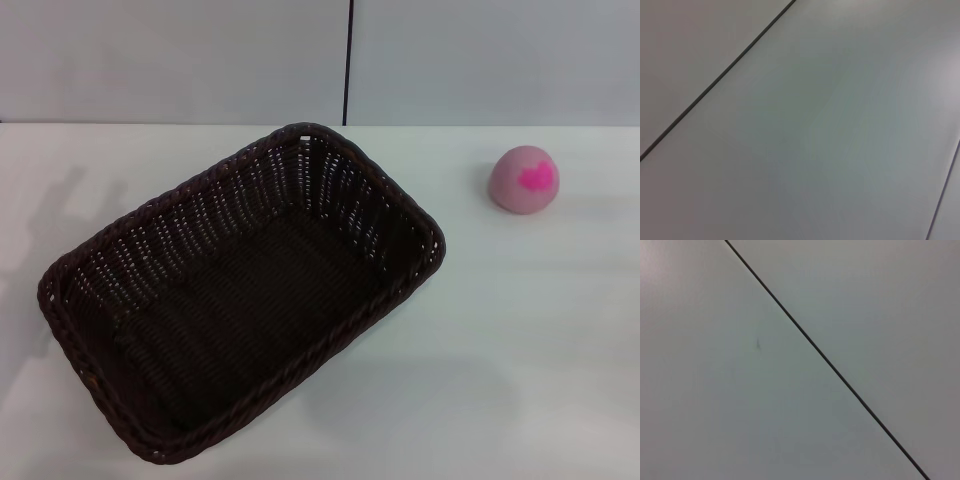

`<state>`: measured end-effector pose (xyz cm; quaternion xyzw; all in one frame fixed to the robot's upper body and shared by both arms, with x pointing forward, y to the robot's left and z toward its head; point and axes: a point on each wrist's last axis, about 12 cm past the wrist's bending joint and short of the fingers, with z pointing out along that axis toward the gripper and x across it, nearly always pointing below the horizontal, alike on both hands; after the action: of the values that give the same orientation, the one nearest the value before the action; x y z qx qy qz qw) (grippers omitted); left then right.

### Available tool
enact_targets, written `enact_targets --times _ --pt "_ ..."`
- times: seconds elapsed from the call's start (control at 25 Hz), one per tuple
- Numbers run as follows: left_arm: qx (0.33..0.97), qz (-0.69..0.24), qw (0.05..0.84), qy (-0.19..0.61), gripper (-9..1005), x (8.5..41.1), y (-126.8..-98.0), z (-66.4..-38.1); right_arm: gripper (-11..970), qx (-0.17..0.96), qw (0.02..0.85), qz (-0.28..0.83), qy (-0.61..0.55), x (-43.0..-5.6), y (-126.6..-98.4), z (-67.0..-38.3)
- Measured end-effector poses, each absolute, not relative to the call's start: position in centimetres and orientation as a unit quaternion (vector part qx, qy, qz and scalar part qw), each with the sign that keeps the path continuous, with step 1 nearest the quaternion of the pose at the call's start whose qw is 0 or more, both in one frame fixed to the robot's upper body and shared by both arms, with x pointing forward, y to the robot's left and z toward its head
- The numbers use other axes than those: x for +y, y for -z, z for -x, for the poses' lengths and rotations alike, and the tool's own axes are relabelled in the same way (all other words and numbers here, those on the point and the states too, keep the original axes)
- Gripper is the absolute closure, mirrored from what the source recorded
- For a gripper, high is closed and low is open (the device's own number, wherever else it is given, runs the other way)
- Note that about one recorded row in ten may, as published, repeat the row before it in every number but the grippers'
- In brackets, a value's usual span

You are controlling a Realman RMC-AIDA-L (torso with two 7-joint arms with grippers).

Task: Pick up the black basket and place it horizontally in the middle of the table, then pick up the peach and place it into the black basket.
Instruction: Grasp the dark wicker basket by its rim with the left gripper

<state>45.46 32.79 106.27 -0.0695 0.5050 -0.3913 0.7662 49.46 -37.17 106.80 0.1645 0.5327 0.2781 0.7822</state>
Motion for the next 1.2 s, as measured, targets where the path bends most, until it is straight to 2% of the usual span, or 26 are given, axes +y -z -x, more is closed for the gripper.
enact_targets --times 0.56,0.68,0.76,0.8,0.88,0.92,0.96,1.12,1.2 --pt "0.504 0.048 0.756 0.415 201 32.7 -106.9 -46.2 404 0.532 0.782 -0.164 -0.279 -37.1 -106.8 -49.6" --pt "0.529 0.0 0.712 0.462 204 34.9 -109.4 -48.6 404 0.531 0.782 -0.164 -0.28 -37.0 -106.8 -49.6" --pt "0.54 -0.014 0.696 0.474 205 35.5 -110.1 -49.2 404 0.531 0.783 -0.164 -0.279 -37.1 -106.9 -49.6" --pt "0.571 -0.069 0.638 0.512 206 36.8 -113.1 -51.2 404 0.531 0.783 -0.164 -0.279 -37.1 -106.9 -49.6" --pt "0.6 -0.122 0.591 0.525 207 37.5 -115.8 -52.8 404 0.531 0.783 -0.165 -0.279 -37.1 -106.9 -49.6" --pt "0.6 -0.122 0.591 0.525 208 37.5 -115.8 -52.8 404 0.531 0.783 -0.165 -0.279 -37.1 -106.9 -49.6" --pt "0.621 -0.161 0.555 0.53 209 37.3 -117.6 -53.8 404 0.531 0.783 -0.165 -0.279 -37.1 -106.9 -49.6" --pt "0.69 -0.24 0.467 0.498 212 35.7 -121.3 -56.2 403 0.531 0.783 -0.165 -0.279 -37.1 -106.9 -49.6" --pt "0.709 -0.252 0.447 0.484 213 35.2 -121.9 -56.8 403 0.531 0.783 -0.165 -0.279 -37.1 -106.9 -49.6"
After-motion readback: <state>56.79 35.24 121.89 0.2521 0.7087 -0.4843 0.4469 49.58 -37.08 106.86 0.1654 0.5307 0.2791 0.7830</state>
